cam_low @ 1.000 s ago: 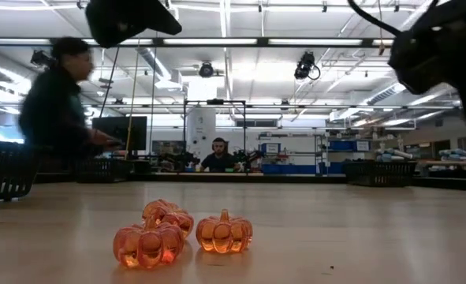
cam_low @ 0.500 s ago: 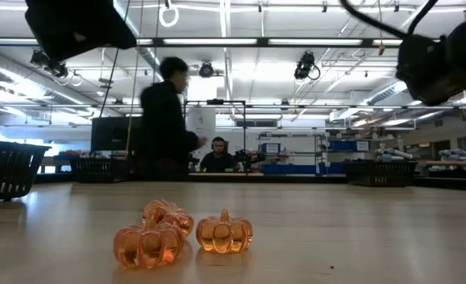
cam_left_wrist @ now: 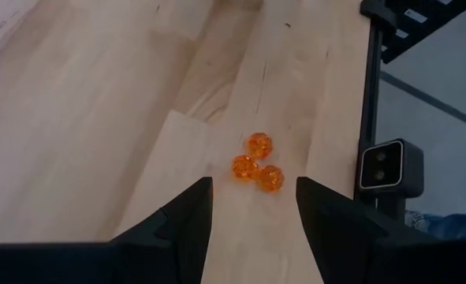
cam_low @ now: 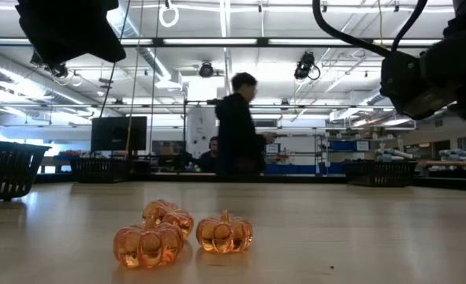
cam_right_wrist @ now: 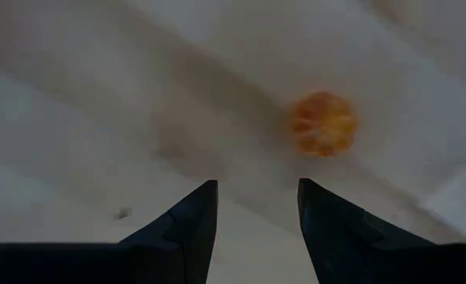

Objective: Sort Halloween decoration
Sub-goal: Put the orange pumpkin toy into the top right black basket

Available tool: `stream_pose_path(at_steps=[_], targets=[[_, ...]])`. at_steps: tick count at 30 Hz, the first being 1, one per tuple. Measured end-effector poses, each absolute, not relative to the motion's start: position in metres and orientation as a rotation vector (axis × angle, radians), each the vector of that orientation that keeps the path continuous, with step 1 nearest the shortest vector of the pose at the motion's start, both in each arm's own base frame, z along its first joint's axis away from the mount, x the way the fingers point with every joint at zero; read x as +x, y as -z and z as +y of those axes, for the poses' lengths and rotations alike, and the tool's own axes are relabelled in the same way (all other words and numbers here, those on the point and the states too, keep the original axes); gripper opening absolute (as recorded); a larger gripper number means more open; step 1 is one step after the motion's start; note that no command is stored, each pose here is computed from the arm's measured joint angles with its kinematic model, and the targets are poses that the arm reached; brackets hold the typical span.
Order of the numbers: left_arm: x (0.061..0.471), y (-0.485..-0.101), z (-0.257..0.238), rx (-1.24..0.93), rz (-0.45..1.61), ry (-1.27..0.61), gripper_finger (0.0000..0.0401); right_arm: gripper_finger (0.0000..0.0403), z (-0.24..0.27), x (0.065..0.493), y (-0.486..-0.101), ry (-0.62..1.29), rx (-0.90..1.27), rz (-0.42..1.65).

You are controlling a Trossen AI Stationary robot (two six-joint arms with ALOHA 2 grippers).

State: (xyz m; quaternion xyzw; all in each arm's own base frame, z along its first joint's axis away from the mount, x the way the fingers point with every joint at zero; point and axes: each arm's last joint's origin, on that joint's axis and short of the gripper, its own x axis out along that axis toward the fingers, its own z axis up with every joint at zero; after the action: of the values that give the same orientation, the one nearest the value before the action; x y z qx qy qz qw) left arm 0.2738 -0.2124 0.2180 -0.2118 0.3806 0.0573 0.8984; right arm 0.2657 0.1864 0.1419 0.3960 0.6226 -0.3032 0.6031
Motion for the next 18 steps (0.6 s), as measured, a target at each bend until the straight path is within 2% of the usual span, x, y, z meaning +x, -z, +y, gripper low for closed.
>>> stream_pose_path(at_steps=[7,18], targets=[[0.269,-0.218,-0.219,-0.440,0.794,-0.101,0.0194,0.0178,0.172,0.260,-0.141,0.826,0.824,1.475],[0.263,-0.218,-0.225,-0.456,0.801,-0.091,0.0194,0.0178,0.147,0.274,-0.141,0.810,0.772,1.442]])
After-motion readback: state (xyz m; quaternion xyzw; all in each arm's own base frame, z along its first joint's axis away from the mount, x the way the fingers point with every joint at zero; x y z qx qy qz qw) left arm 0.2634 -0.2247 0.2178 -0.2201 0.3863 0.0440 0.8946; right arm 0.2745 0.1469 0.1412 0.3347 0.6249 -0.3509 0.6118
